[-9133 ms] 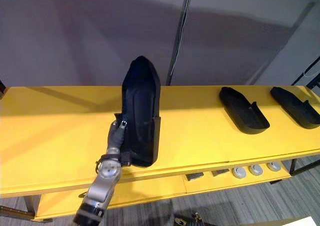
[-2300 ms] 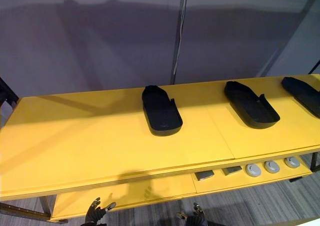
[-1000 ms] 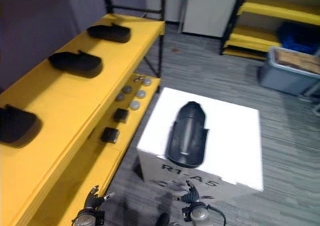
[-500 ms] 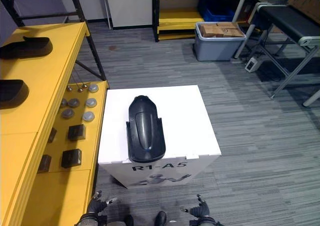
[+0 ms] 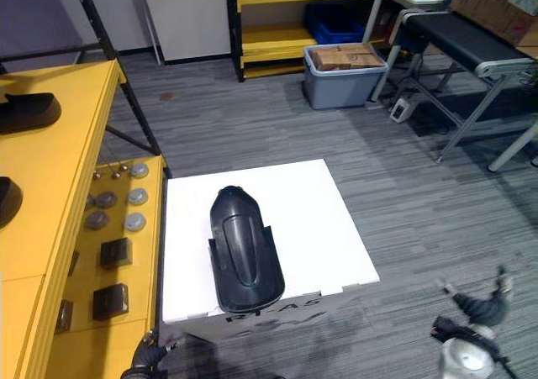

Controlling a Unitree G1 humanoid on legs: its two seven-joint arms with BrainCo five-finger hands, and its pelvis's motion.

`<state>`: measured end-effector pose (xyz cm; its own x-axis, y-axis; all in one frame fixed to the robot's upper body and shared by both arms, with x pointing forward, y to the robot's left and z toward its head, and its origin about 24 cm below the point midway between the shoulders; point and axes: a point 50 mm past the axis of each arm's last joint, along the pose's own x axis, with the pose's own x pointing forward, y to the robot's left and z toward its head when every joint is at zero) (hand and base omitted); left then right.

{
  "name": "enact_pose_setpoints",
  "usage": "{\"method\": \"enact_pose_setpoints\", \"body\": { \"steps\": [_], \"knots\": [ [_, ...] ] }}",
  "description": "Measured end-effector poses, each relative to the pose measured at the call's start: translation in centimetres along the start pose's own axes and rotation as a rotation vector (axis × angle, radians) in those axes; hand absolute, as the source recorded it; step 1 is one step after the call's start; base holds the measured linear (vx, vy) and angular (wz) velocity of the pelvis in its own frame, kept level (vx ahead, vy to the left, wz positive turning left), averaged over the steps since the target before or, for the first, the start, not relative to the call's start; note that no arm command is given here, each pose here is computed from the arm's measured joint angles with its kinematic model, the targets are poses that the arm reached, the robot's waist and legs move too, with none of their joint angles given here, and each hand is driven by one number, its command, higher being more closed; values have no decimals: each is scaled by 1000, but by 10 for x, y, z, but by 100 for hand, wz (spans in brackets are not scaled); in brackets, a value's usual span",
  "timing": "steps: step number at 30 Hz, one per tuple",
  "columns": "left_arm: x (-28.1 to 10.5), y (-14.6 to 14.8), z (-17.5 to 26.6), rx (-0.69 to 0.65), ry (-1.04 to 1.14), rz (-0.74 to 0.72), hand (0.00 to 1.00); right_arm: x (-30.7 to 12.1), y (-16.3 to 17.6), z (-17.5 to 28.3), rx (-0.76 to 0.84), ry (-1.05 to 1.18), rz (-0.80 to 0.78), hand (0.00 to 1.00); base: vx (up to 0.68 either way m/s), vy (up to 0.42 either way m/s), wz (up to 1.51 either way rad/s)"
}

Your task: Walk over and take plastic housings, then place them on the shelf

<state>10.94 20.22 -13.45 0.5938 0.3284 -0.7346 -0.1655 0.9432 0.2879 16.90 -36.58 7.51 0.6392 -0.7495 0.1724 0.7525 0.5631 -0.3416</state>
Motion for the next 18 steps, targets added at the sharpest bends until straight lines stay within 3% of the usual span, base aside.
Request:
{"method": "enact_pose_setpoints", "body": {
  "steps": [4, 6, 9, 13, 18],
  "knots": [
    [-1, -6, -1, -18, 6, -34, 0, 4, 17, 42, 34, -185, 88, 0, -84, -9, 4],
    [-2, -9, -6, -19, 22, -52, 0, -6, 55, 85, 99, -383, 281, 0, -121, -9, 7],
    [-3, -13, -10, -7, 34, -76, 0, -24, 96, 114, 176, -511, 467, 0, -110, 2, 18],
    [-2, -18, -2, -1, 0, -95, 0, -58, 149, 120, 220, -522, 728, 0, -116, 36, 9],
    [-2, -18, -2, 4, -2, -102, 0, -82, 185, 90, 140, -388, 875, 0, -82, 38, 14]
  ]
}}
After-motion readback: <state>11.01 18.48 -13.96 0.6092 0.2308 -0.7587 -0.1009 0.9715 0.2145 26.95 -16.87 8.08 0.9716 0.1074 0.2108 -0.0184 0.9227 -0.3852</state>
